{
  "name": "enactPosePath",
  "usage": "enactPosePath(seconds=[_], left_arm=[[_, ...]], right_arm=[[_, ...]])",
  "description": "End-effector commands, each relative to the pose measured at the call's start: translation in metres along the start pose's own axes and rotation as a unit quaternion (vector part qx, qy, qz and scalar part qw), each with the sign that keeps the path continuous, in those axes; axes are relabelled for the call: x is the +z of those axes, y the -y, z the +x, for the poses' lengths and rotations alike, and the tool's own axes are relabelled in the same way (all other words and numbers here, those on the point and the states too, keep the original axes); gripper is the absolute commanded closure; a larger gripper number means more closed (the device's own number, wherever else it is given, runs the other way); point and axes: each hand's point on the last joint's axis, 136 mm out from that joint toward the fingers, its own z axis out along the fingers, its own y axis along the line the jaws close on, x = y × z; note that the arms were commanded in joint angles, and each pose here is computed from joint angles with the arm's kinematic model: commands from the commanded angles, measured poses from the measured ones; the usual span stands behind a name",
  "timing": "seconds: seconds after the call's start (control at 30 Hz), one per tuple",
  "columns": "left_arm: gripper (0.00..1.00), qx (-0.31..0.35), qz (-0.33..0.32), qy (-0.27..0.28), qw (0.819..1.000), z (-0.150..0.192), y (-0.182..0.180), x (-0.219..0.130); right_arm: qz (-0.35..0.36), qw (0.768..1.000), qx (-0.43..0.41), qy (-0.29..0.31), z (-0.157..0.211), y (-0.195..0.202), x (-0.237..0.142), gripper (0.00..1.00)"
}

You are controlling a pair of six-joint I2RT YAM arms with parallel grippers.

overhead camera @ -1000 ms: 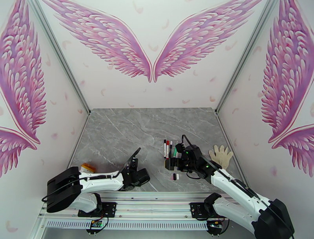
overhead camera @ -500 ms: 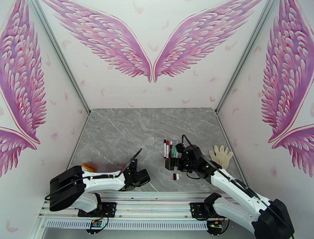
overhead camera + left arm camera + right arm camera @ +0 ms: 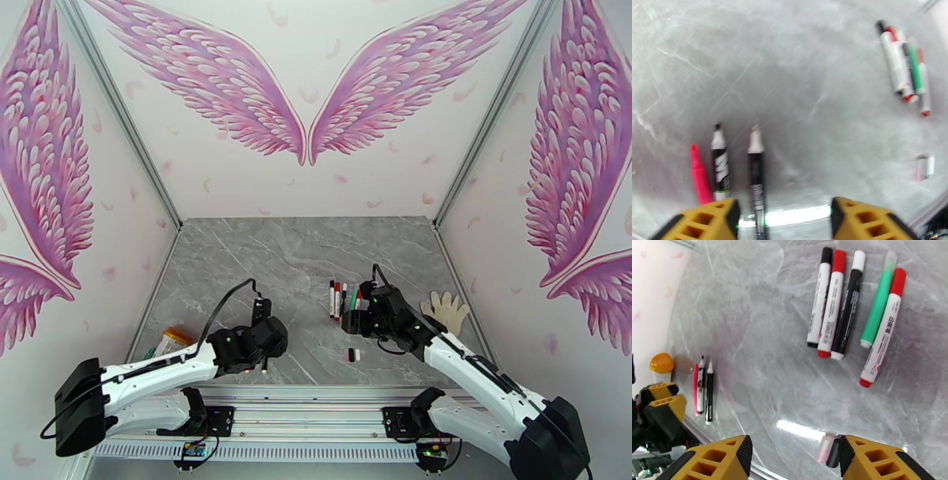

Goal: Open the pen caps

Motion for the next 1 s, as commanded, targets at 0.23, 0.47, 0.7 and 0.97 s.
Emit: enactPosePath(seconds=[0.23,0.47,0.7,0.97], left_arm=[[0.01,0.012,0.185,0.037,0.982,-0.017,0.059,-0.024],[0.01,0.015,0.232,0.052,0.971,-0.02,0.073,-0.028],[0.01,0.013,0.241,0.055,0.969,-0.02,0.076,-0.025],[0.01,0.015,0.243,0.044,0.969,-0.015,0.078,-0.023]], right_arm=[[0.107,0.994,0.001,0.014,-0.037,0.02,0.005,0.57],[0.138,0.99,0.016,-0.015,-0.055,0.047,0.022,0.64],[0.162,0.986,0.03,-0.031,-0.072,0.073,0.045,0.66],[0.162,0.985,0.035,-0.044,-0.084,0.081,0.072,0.67]])
